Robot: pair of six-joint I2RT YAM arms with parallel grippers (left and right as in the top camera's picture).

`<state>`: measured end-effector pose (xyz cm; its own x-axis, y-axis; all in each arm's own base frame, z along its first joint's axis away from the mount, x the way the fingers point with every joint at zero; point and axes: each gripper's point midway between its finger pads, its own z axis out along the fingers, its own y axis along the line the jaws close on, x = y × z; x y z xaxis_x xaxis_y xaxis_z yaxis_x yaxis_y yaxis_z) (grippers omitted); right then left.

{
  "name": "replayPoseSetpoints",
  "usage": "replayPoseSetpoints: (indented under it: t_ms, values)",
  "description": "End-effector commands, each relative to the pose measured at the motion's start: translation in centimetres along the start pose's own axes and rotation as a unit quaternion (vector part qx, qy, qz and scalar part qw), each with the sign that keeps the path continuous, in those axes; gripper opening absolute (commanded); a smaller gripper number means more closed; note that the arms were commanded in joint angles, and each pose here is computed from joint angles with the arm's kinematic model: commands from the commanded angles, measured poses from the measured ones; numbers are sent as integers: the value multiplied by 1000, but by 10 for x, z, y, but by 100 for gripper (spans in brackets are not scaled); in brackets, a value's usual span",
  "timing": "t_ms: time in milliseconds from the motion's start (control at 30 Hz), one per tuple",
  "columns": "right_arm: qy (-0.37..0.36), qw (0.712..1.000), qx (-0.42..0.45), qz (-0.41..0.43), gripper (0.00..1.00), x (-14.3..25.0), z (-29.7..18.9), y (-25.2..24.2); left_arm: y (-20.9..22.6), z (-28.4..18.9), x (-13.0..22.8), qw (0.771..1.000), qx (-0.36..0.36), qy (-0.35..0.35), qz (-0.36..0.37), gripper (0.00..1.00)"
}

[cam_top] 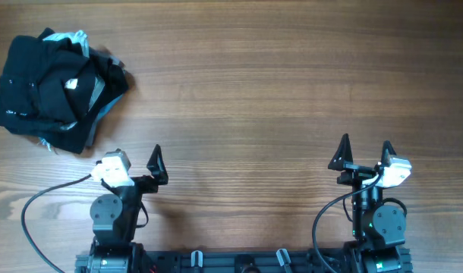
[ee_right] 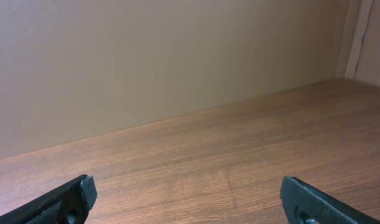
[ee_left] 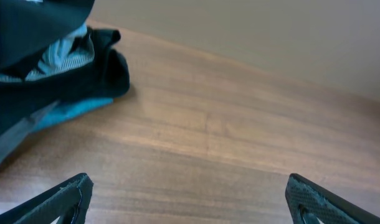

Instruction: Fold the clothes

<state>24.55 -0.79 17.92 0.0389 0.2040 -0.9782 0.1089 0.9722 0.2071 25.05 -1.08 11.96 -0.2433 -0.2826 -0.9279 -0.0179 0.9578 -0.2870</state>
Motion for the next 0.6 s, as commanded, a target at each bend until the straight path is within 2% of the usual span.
replayPoseSetpoints:
  t_ms: [0, 67, 167, 300, 567]
  values:
    - [-8, 1000, 7, 5, 100, -3, -1, -2, 4, 2, 8, 1000, -10, 16, -8, 100]
    - [-8, 1000, 7, 5, 100, -3, -1, -2, 2, 2, 9, 1000, -6, 18, -17, 100]
    - [-8, 1000, 7, 5, 100, -4, -1, -2, -13, 2, -9, 998, 33, -14, -51, 100]
    - [-13, 1000, 18, 5, 100, -6, -1, -8, -26, -4, -47, 993, 63, -92, -29, 100]
    - [-29, 995, 91, 3, 100, -14, -2, -44, -47, -14, -73, 983, 118, -142, -18, 100]
